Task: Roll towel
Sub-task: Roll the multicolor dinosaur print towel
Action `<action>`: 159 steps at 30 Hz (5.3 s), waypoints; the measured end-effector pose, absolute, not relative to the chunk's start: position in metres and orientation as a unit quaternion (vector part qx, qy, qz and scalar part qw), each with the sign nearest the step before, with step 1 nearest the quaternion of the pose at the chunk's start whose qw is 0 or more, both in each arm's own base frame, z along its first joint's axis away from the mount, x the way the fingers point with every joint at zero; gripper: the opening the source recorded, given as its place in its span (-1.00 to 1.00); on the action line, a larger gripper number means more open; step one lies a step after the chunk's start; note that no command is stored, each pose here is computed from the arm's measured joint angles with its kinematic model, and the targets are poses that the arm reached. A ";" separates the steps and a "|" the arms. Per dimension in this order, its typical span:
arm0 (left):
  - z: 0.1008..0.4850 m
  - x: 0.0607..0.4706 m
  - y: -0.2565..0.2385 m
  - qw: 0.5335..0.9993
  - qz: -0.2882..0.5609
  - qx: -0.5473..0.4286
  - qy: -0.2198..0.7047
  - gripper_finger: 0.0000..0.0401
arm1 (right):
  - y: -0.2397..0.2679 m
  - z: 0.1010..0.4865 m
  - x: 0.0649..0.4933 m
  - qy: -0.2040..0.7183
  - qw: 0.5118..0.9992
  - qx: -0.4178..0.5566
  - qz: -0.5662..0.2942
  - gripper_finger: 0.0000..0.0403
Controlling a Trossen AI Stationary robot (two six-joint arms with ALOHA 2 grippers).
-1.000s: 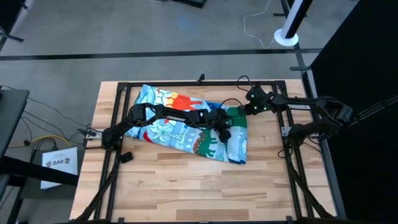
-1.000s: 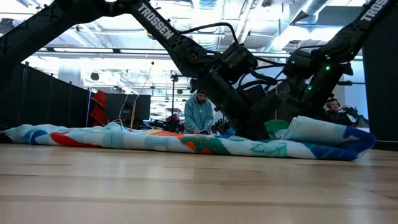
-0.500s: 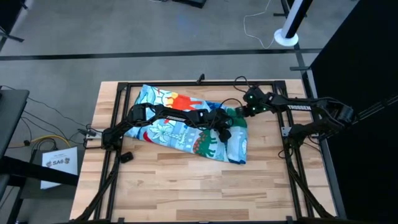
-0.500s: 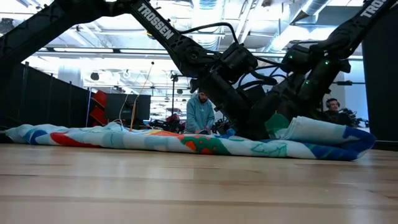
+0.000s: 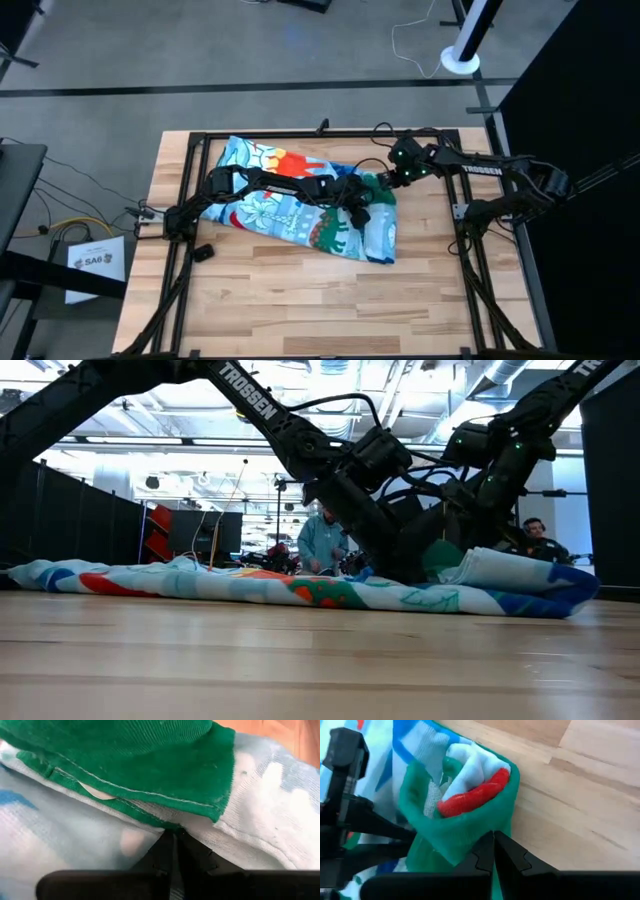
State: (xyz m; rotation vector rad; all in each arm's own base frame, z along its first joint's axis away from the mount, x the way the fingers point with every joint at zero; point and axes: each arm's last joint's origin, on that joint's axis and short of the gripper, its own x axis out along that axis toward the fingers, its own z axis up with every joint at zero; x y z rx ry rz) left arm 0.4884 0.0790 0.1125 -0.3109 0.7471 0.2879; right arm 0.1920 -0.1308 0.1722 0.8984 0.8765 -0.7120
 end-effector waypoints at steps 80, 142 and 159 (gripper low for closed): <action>0.120 0.487 0.109 0.899 0.115 0.015 0.422 -1.00 | 0.000 0.166 0.220 0.393 0.898 0.179 -0.088 -1.00; 0.120 0.488 0.105 0.899 0.112 0.017 0.423 -1.00 | 0.015 0.114 0.241 0.332 0.903 0.071 -0.262 -1.00; 0.120 0.488 0.105 0.899 0.113 0.018 0.422 -1.00 | 0.005 0.104 0.262 0.332 0.903 0.062 -0.267 -1.00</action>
